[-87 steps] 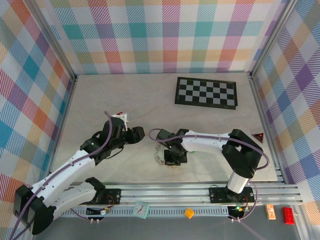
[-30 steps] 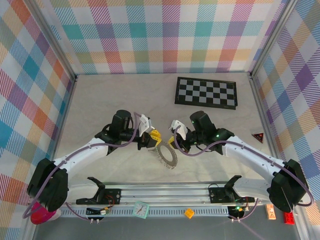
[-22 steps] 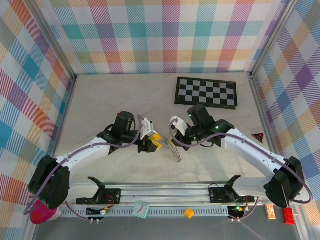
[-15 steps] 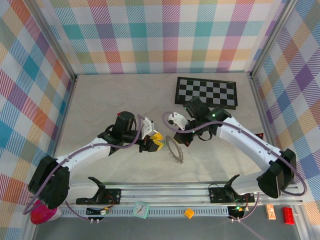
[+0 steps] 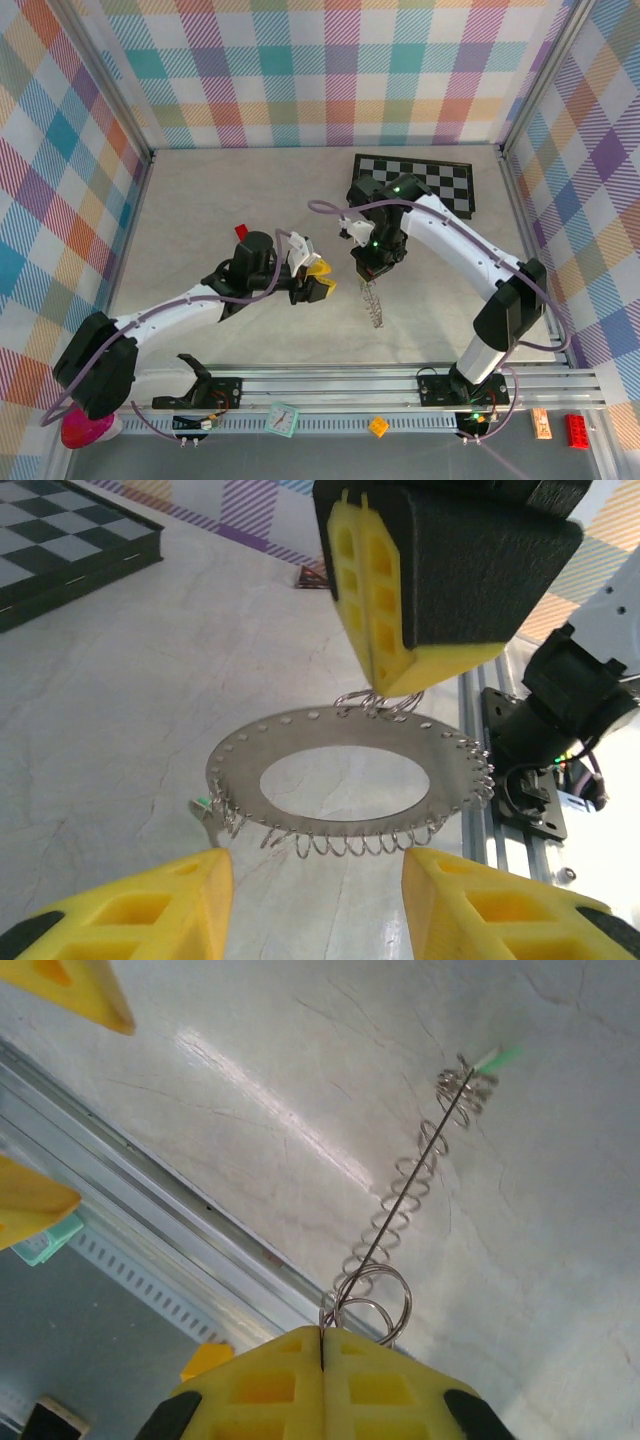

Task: Put the keys on the keyring

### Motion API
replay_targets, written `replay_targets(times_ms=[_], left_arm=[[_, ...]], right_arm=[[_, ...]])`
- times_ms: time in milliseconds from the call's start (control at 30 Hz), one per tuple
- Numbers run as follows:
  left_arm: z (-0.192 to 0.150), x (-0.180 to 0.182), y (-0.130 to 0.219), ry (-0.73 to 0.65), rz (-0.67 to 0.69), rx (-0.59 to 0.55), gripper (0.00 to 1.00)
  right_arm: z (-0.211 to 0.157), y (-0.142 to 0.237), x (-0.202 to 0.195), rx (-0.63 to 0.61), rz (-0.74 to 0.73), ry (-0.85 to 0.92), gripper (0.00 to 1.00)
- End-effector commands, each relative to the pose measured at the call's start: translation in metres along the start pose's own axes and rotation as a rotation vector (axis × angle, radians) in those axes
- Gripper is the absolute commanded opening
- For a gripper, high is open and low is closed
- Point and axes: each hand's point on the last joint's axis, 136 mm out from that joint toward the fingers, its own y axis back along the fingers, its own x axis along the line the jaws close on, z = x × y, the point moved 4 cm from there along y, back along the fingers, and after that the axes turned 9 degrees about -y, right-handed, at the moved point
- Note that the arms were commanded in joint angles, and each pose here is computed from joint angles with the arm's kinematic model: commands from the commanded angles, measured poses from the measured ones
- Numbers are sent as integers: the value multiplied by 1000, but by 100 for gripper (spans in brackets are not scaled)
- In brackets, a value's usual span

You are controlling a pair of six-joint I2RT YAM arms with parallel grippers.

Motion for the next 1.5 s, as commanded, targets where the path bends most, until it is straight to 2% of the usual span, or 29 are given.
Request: replay_targets(times_ms=[0,167,300,467,600,700,967,1133,1333,1467], left_arm=[[11,5,9,48,114,-81,49],[11,4,11,93,147,-75,50],[11,-21,-6,84,123,-68,52],[18,-46,-25,105,121,-143,58],[17,-66,-43,92,103,-149,66],[9,-68,-56,108,122,-137,70],[-7,-63,-82,72,136,-46,72],[-11,-52,-82,15,223,10,69],[-19,-12,-63,-65,509,101,57],[-16,7,-51,-117,621,141,56]], right_arm=[[-13,11,-3,51,-48,-147,0],[-19,5,-8,141,-95,-332,0],[-27,1,-8,189,-96,-416,0],[-31,-3,-9,211,-97,-470,0],[-24,-3,-12,187,-93,-501,0],[-17,-1,-10,164,-58,-526,0],[-11,5,-8,140,-18,-535,0],[-13,11,-11,128,18,-546,0],[-23,11,-9,144,83,-541,0],[-27,6,-6,160,138,-540,0]])
